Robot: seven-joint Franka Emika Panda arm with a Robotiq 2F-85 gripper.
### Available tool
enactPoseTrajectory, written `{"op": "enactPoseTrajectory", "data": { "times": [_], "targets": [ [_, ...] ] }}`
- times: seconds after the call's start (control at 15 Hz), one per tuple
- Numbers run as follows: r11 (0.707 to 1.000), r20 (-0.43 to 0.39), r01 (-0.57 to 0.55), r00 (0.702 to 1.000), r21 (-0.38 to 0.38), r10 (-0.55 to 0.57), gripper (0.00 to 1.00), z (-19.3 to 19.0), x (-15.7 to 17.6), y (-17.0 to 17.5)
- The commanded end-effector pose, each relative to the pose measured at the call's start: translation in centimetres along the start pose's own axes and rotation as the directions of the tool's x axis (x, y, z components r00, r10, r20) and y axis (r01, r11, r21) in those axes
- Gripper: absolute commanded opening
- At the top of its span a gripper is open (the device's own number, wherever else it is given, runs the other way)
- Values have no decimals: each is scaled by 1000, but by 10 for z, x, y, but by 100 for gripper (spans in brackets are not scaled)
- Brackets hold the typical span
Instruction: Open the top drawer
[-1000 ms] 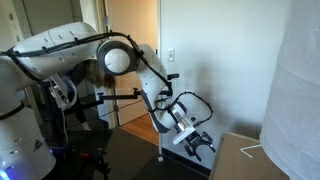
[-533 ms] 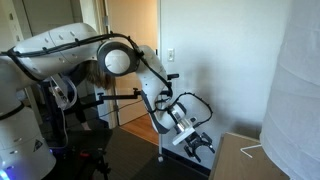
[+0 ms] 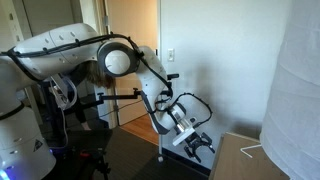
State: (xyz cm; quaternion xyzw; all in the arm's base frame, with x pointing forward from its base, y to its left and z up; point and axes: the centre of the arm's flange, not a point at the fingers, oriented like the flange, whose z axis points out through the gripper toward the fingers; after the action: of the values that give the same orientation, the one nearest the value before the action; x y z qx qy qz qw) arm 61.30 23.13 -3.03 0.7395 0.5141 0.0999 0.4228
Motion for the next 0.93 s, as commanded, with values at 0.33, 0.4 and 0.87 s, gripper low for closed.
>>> {"op": "enactPoseTrajectory", "data": {
  "times": [0.33, 0.4, 0.87],
  "targets": [
    [997, -39, 15, 999, -78, -18, 100, 2, 1, 5],
    [997, -42, 14, 999, -76, -18, 100, 2, 1, 5],
    [998, -9, 37, 999, -60, -37, 100, 1, -1, 4]
  ]
}}
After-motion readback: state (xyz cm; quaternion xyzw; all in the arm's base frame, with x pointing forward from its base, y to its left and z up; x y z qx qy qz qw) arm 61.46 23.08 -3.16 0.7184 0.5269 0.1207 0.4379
